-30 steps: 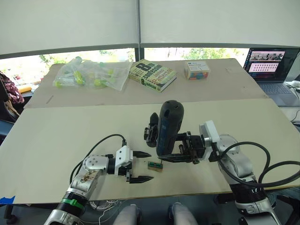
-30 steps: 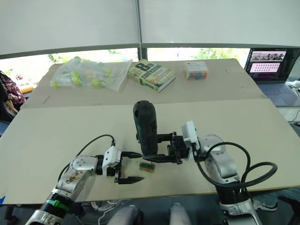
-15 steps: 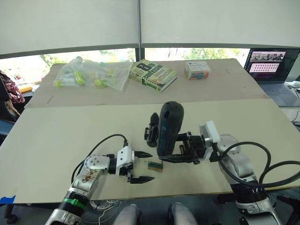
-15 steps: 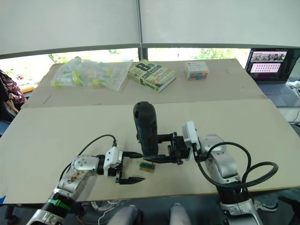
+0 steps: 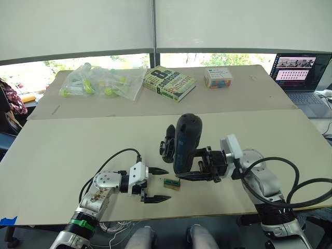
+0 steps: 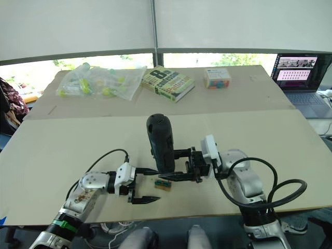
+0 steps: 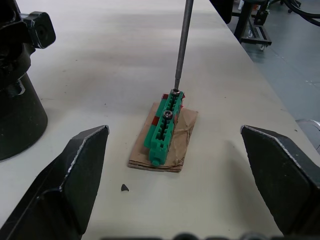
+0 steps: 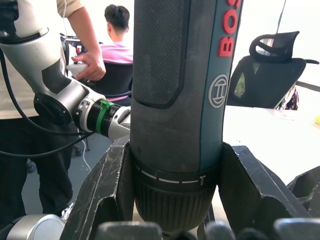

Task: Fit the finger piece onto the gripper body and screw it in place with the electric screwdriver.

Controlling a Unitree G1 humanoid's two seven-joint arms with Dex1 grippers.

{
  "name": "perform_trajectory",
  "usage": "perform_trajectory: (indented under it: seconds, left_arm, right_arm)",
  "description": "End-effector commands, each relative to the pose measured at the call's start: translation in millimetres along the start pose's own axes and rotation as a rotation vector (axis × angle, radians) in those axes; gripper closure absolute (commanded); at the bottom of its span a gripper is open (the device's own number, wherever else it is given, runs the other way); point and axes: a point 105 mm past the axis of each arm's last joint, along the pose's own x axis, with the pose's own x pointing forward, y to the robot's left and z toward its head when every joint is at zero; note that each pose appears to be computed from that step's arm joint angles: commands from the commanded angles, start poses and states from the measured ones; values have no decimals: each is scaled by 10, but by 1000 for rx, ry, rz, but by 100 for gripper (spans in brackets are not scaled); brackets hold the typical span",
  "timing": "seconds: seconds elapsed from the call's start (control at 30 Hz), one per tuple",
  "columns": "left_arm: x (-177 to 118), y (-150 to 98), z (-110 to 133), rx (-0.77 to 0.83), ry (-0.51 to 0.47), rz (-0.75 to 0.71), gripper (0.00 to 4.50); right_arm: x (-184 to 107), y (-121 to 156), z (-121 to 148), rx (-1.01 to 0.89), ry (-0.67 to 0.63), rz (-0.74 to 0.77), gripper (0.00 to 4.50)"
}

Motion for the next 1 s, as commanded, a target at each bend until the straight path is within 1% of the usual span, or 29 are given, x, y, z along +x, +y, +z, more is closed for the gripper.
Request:
perform_trajectory:
  seconds: [0.03, 0.8, 1.0]
  left_arm:
    - [45, -89, -105, -48, 18, -28, 0]
    - [73, -84, -94, -51, 10, -16, 0]
    - [116, -89, -73, -44, 7, -33, 0]
  right_arm:
    - [15, -5, 87, -55, -19, 4, 254]
    - [78, 12, 39, -25, -9, 22, 254]
    - [72, 0, -7, -27, 26, 15, 254]
